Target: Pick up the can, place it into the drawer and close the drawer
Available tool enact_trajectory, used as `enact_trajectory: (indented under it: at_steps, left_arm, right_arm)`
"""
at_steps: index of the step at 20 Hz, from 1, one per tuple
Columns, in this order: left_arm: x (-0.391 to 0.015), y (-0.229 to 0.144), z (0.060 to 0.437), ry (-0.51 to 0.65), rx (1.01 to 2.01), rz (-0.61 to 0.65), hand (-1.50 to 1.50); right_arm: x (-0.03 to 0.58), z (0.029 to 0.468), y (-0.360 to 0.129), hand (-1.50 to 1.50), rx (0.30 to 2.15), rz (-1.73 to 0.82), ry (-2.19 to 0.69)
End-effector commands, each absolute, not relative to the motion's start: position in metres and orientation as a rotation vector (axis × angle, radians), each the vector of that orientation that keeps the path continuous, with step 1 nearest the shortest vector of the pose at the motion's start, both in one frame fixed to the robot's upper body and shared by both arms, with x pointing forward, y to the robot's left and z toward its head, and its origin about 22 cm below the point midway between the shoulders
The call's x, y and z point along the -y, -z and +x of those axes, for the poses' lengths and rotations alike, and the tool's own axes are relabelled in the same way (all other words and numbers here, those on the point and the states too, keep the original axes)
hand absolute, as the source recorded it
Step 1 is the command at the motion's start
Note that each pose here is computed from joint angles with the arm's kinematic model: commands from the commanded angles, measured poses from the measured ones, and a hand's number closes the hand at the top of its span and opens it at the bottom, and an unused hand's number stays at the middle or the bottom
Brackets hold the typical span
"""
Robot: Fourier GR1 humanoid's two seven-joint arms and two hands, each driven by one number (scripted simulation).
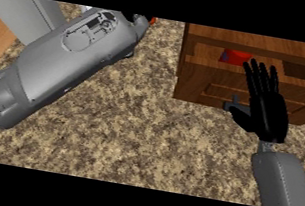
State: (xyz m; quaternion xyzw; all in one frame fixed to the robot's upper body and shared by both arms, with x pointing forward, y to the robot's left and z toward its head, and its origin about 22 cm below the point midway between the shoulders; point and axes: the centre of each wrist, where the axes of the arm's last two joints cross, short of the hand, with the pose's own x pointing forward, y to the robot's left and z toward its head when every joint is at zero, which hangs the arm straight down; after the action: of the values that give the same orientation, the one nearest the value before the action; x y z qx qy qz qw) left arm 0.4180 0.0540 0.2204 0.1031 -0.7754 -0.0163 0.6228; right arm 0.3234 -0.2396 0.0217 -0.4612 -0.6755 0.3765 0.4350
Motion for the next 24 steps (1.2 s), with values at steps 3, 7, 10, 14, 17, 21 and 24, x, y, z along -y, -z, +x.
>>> enact_trajectory:
  at_steps: [3, 7, 10, 14, 17, 21, 24]
  left_arm:
    - [-0.091, -0.214, 0.416, 0.035, 1.743, 0.245, -1.5]
    - [-0.097, -0.222, 0.406, 0.03, 1.751, 0.263, -1.5]
    - [-0.112, -0.201, 0.397, 0.051, 1.736, 0.237, -1.5]
    - [-0.124, -0.197, 0.393, 0.058, 1.747, 0.268, -1.5]
    - [-0.118, -0.201, 0.377, 0.071, 1.729, 0.244, -1.5]
    - [-0.143, -0.199, 0.384, 0.051, 1.727, 0.258, -1.5]
    - [-0.142, -0.191, 0.376, 0.063, 1.709, 0.237, -1.5]
  right_arm:
    - [0.234, 0.346, 0.012, -1.5, 1.629, -1.175, -0.963]
    - [0.229, 0.367, 0.013, -1.5, 1.637, -1.226, -0.936]
    - [0.227, 0.382, 0.007, -1.5, 1.664, -1.274, -0.878]
    - [0.222, 0.401, -0.003, -1.5, 1.663, -1.316, -0.858]
    - [0.242, 0.399, 0.007, -1.5, 1.636, -1.361, -0.857]
    - [0.214, 0.433, -0.045, -1.5, 1.68, -1.349, -0.831]
    - [0.219, 0.441, -0.059, -1.5, 1.677, -1.392, -0.82]
